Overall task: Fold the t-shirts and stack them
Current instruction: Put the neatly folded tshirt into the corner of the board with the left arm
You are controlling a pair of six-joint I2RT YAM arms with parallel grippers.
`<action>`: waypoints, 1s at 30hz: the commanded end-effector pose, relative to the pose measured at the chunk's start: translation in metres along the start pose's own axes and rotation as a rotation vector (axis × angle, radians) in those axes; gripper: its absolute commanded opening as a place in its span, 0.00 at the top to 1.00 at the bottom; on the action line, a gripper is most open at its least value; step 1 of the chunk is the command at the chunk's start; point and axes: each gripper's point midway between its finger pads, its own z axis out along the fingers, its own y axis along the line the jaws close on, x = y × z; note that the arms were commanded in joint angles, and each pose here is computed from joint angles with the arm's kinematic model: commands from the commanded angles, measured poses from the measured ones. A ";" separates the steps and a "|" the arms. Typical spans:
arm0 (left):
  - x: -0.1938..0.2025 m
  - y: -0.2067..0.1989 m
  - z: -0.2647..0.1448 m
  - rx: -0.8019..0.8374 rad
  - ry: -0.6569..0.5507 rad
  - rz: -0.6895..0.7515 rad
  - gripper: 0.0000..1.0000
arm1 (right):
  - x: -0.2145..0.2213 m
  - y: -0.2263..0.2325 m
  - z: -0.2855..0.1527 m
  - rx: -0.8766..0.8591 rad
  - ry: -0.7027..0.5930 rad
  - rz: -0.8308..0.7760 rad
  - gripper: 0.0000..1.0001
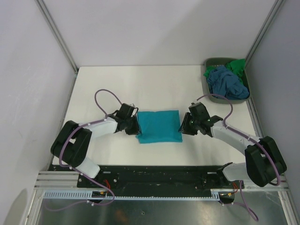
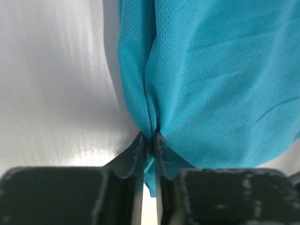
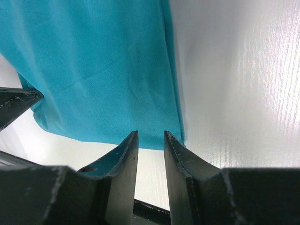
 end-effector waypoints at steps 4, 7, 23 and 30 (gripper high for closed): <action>-0.027 0.046 -0.020 -0.288 -0.089 0.099 0.99 | -0.016 0.013 -0.013 -0.052 -0.034 -0.038 0.67; -0.044 0.071 -0.036 -0.397 -0.130 0.139 1.00 | -0.017 0.012 -0.014 -0.053 -0.033 -0.048 0.66; -0.096 0.181 -0.106 -0.876 -0.200 0.195 1.00 | -0.011 0.007 -0.008 -0.040 0.032 -0.119 0.67; -0.106 0.214 -0.139 -1.025 -0.185 0.241 1.00 | -0.011 0.011 -0.006 -0.064 0.036 -0.135 0.67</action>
